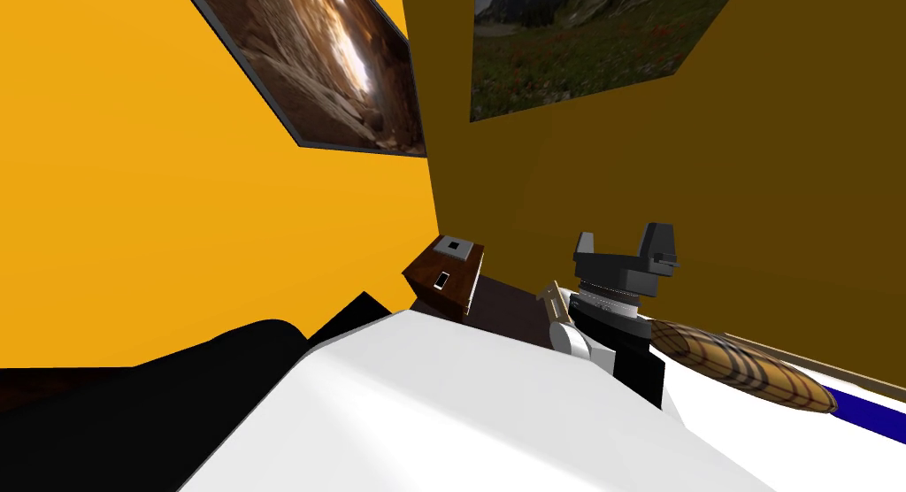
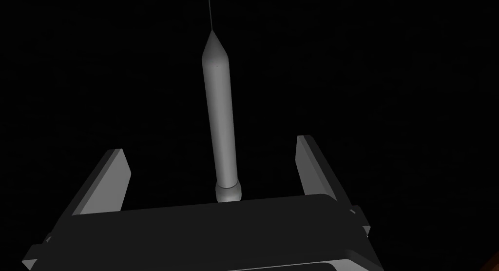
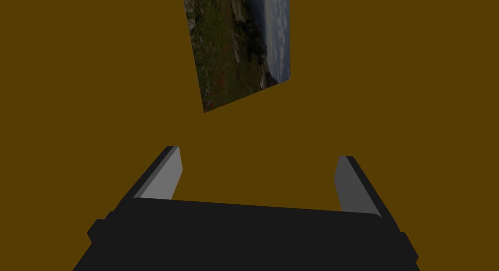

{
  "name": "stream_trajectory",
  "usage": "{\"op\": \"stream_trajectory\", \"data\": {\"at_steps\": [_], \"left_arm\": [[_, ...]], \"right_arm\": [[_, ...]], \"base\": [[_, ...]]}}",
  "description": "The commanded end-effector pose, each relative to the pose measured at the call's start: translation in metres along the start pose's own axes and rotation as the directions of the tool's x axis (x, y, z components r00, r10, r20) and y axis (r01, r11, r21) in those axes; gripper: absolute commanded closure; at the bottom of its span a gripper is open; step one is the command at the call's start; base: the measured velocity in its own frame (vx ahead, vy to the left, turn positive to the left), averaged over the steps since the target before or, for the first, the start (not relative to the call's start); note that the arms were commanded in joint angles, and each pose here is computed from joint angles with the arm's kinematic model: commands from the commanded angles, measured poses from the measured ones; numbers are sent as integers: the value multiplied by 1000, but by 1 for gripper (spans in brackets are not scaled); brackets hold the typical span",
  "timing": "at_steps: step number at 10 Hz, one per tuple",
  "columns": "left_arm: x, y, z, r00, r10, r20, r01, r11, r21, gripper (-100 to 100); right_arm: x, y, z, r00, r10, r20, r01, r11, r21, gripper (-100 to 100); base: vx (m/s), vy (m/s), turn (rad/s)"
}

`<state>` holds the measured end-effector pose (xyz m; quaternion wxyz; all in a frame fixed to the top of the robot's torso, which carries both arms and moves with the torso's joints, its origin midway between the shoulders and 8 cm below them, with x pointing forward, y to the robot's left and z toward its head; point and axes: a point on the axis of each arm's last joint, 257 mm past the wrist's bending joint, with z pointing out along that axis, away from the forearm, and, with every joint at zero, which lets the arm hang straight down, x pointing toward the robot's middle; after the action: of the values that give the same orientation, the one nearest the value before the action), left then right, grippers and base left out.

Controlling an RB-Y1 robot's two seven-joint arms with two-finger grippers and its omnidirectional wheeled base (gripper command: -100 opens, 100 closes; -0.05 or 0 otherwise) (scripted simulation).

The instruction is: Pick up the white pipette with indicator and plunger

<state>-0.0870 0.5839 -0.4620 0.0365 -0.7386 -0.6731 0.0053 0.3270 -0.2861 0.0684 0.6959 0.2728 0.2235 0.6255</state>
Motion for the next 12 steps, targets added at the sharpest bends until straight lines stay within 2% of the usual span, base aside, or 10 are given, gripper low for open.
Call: {"op": "stream_trajectory", "data": {"at_steps": [1,3,4,5,9,10,11,12], "left_arm": [[-8,-6,11,1000,-11,1,11,1000,0,-100],[-21,-14,27,1000,-26,5,26,1000,0,-100],[-16,-13,23,1000,-23,4,23,1000,1,-100],[-17,-13,24,1000,-22,4,22,1000,0,100],[-17,-13,24,1000,-22,4,22,1000,0,100],[-17,-13,24,1000,-22,4,22,1000,0,0],[-10,-7,13,1000,-14,2,14,1000,0,100],[-6,-5,8,1000,-9,1,9,1000,0,100]], "right_arm": [[0,0,0,1000,0,0,0,1000,0,0],[0,0,0,1000,0,0,0,1000,0,0],[0,0,0,1000,0,0,0,1000,0,0],[0,0,0,1000,0,0,0,1000,0,0],[0,0,0,1000,0,0,0,1000,0,0],[0,0,0,1000,0,0,0,1000,0,0],[0,0,0,1000,0,0,0,1000,0,0],[0,0,0,1000,0,0,0,1000,0,0]], "base": [[2,26,-69],[1,28,-62],[0,0,0],[0,0,0],[0,0,0],[0,0,0],[1,4,39],[0,-7,56]]}}
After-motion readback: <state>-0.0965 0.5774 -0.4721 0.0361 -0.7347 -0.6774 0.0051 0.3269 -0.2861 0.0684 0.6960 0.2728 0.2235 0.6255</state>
